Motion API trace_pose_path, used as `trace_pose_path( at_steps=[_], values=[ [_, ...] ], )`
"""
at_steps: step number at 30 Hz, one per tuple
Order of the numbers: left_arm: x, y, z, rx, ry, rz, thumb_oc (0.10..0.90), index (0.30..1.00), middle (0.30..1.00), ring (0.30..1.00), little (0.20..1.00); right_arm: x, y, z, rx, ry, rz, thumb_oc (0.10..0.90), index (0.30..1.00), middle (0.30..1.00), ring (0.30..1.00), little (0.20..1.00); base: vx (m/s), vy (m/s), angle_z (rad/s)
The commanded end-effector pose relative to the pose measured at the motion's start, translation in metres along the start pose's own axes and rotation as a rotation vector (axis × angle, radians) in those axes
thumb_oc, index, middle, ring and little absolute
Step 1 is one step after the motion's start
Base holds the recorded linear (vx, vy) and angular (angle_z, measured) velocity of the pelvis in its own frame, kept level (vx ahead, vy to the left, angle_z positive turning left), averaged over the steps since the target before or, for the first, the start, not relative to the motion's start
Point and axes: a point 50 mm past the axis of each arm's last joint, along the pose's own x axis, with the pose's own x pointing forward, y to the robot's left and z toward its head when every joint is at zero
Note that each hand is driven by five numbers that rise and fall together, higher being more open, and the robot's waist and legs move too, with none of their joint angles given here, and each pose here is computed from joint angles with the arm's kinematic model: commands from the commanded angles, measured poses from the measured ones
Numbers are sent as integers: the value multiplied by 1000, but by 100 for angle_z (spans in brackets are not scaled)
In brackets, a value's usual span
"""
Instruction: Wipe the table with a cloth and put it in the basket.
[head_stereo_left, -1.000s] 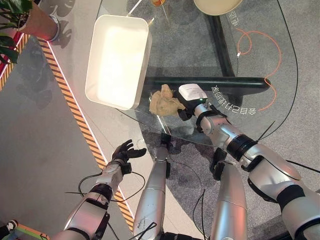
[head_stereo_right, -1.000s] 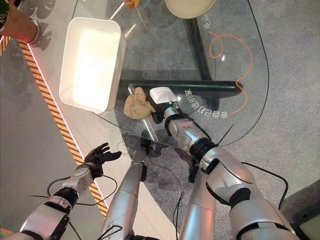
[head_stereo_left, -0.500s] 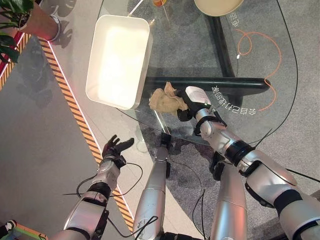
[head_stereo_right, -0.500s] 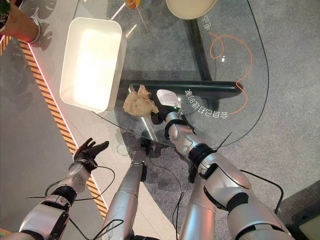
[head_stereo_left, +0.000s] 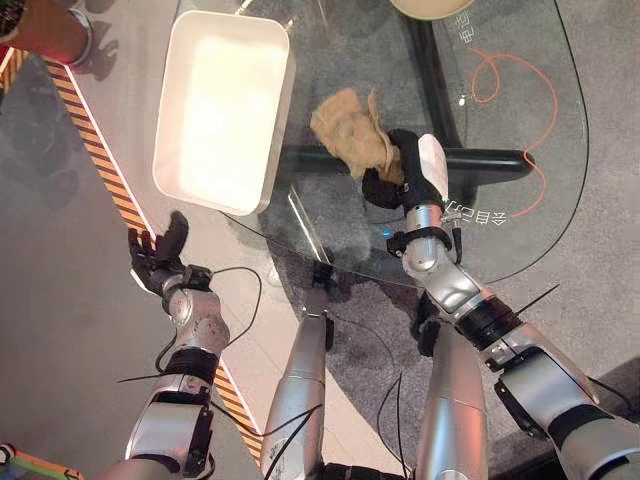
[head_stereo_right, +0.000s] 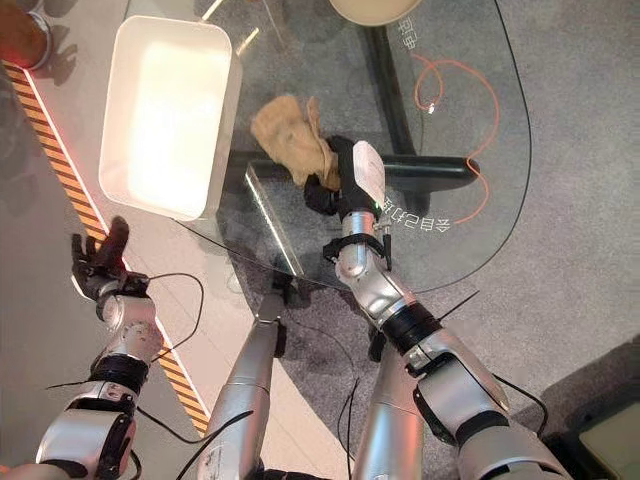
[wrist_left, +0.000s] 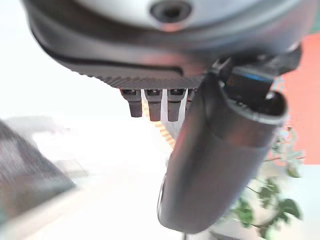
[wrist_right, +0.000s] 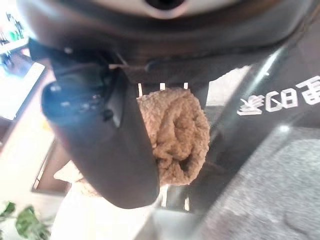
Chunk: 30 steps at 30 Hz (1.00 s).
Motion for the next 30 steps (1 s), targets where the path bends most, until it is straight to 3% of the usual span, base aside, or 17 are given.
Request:
trace_pose_path(
  at_steps=[1,5,15,22,30],
  values=[
    [3,-21,54,-55,-323,-64,800,900,900,900,900,3,-16,73,172,-312,-136,100,300,300,300,200,0,0,0],
    [-21,-56,68,-90,-426,-244,800,900,900,900,900,-3,-28,78,206,-356,-183,100,300,300,300,200,0,0,0],
    [-74,-109,70,-187,-383,-721,800,900,900,900,900,-13,-48,101,253,-504,-224,100,300,300,300,200,0,0,0],
    [-100,-136,59,-231,-190,-1023,800,900,900,900,900,-20,-57,107,263,-571,-215,100,300,300,300,200,0,0,0],
    [-112,-151,41,-310,54,-1148,800,900,900,900,900,-25,-58,113,273,-627,-186,100,300,300,300,200,0,0,0]
  ],
)
